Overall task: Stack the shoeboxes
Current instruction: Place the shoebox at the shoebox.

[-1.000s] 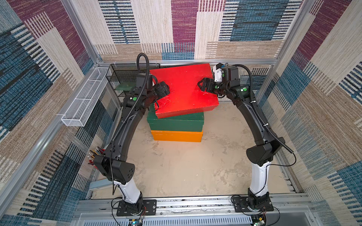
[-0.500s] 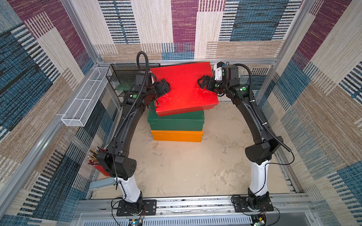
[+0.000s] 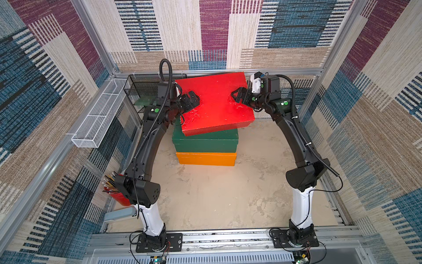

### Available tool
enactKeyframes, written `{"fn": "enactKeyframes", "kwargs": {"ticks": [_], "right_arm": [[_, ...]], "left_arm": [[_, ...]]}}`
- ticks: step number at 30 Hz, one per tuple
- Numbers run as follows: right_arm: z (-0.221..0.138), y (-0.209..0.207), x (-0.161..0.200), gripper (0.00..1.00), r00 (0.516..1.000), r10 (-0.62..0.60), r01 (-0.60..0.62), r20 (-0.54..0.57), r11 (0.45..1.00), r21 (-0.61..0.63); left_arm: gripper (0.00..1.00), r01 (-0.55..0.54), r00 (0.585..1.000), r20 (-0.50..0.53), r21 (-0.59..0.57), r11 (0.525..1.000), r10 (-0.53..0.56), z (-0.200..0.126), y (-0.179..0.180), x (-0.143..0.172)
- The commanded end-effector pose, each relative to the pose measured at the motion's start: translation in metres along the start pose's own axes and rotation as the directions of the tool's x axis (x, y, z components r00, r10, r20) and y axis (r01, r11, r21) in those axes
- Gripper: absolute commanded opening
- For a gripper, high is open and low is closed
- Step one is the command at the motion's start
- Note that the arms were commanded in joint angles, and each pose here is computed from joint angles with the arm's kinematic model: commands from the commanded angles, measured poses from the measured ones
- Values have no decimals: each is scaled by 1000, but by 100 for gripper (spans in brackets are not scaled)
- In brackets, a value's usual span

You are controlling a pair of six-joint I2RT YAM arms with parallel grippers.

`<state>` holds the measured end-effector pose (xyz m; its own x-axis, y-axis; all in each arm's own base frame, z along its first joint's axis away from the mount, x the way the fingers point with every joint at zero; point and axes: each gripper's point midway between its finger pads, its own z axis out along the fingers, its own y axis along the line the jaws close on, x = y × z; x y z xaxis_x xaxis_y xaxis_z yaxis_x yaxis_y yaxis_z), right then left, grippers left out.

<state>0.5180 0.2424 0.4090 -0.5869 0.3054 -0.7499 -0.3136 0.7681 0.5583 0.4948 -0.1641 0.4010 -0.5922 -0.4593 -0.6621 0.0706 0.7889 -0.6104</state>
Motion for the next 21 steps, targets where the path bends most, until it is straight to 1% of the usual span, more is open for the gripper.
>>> {"fn": "enactKeyframes", "kwargs": {"ticks": [1,8,13,16,21], "right_arm": [[-31,113,30,95,979,-92,-26,-183,831,-556],[-38,113,22,95,983,-83,-22,-164,832,-554],[-49,111,10,95,988,-69,-18,-136,835,-551],[-52,108,7,95,989,-66,-16,-130,839,-543],[-47,106,16,95,985,-69,-27,-161,846,-532]], "left_arm": [[100,12,984,-165,412,911,62,-11,-83,26],[100,4,989,-136,405,914,56,-21,-80,14],[100,0,995,-92,407,913,40,-35,-77,-7],[100,13,996,-86,411,911,25,-40,-74,-16],[100,33,993,-115,412,911,16,-35,-70,-11]]}}
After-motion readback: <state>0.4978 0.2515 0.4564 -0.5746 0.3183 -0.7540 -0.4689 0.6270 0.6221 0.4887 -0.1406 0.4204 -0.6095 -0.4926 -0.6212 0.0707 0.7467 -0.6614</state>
